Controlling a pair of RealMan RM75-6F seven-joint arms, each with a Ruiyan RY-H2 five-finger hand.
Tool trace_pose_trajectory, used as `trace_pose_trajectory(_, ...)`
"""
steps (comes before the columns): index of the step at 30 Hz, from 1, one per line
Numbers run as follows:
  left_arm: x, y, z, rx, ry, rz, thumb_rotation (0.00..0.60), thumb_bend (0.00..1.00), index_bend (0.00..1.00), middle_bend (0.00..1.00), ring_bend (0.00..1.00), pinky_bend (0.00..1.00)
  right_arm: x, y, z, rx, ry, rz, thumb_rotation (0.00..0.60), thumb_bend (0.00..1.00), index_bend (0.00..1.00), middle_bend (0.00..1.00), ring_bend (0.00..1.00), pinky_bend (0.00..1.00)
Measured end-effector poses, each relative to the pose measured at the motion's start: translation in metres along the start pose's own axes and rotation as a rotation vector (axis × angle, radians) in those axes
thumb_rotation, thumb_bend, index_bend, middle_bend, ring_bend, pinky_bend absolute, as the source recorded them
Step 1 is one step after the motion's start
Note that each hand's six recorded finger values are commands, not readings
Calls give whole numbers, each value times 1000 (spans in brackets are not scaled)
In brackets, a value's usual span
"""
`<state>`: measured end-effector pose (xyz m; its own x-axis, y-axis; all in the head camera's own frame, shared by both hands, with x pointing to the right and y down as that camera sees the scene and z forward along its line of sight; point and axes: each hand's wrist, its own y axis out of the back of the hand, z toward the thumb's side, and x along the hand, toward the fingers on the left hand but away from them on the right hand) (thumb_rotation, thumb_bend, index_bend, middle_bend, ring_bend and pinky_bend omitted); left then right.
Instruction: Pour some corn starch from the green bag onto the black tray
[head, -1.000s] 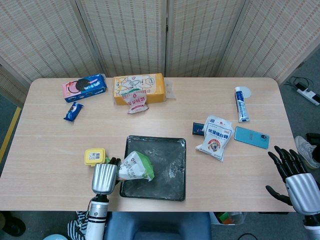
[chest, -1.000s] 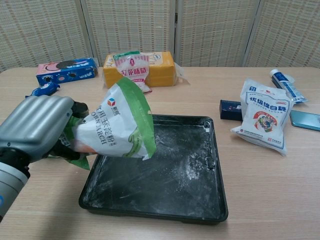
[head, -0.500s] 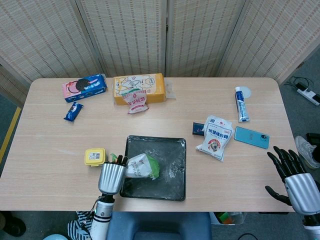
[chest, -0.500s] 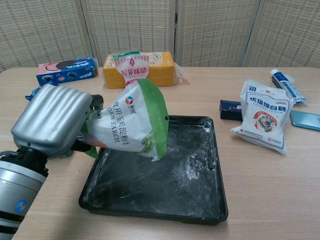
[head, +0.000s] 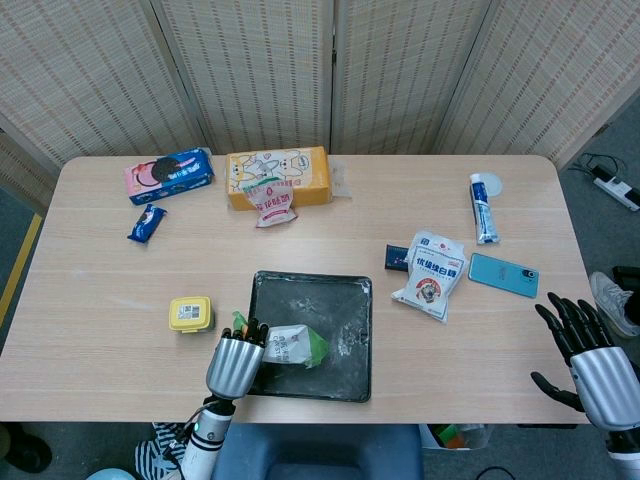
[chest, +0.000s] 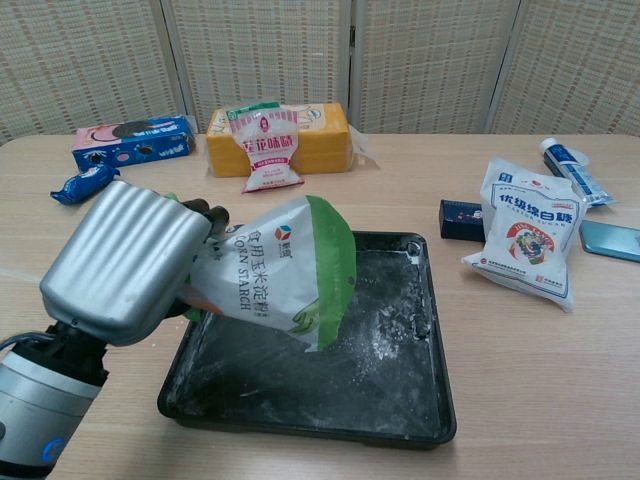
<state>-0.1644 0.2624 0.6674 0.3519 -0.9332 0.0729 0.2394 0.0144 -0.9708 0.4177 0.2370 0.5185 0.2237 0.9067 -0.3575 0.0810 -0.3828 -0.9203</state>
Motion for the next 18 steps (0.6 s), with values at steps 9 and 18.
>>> trace_pose_trajectory(9, 2, 1, -4, 29, -13, 37, 600, 283, 587, 728, 1000, 1000, -1, -2, 1, 4, -1, 5, 600, 209, 0, 0, 0, 0)
trace_pose_trajectory(18, 1, 0, -5, 62, -25, 55, 600, 282, 587, 729, 1000, 1000, -1, -1, 0, 2, -3, 0, 600, 209, 0, 0, 0, 0)
